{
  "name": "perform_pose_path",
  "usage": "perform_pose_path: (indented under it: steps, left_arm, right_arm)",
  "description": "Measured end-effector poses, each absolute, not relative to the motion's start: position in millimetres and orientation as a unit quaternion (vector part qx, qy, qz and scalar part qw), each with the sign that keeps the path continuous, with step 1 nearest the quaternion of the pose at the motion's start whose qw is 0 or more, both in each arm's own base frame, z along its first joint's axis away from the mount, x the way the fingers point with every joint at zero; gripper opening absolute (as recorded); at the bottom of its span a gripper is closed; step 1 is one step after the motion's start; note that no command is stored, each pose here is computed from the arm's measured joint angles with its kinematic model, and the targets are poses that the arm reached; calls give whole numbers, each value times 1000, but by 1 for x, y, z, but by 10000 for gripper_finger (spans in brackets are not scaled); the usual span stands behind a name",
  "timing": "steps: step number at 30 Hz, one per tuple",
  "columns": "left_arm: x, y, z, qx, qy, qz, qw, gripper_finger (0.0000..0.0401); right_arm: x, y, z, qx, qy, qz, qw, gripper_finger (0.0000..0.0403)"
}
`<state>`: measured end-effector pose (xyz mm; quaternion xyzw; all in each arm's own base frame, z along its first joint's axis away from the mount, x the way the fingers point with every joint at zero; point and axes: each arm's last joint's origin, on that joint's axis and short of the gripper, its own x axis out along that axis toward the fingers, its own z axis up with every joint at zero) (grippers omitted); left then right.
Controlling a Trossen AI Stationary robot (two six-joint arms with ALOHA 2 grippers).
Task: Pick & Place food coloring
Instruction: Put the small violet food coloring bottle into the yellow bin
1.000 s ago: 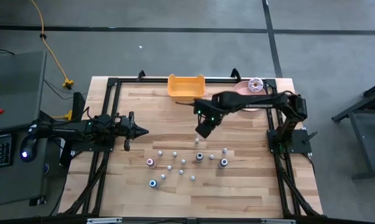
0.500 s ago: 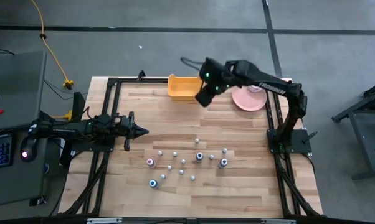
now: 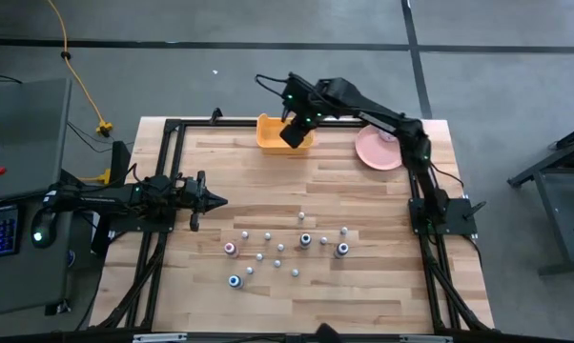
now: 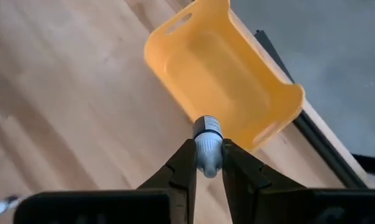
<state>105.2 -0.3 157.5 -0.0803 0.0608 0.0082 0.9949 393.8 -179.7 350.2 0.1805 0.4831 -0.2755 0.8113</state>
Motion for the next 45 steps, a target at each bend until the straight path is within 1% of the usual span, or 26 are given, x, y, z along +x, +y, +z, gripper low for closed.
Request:
perform_pose_path:
  steps: [4,10,14,19,25,34,41,45]
  left_arm:
    - [105,0,158,-80,61,8,995,1]
    - [105,0,158,-80,61,8,995,1]
    - [105,0,158,-80,61,8,995,1]
    - [105,0,158,-80,60,8,995,1]
    - [105,0,158,-80,61,7,995,1]
    - [105,0,158,-80,60,7,995,1]
    - [105,0,158,-80,61,7,995,1]
    - [105,0,158,-81,61,7,995,1]
  right_arm:
    - [402,-196,322,188,497,-279,800,49]
    - [407,-220,284,191,535,-302,766,54]
    - [410,-232,260,200,557,-299,748,52]
    - [413,-241,238,221,573,-286,735,54]
    - [413,-247,223,232,587,-277,724,54]
    - [407,-258,219,245,586,-288,716,59]
    - [402,-262,219,263,590,-289,707,54]
    - [401,-261,215,266,601,-286,697,60]
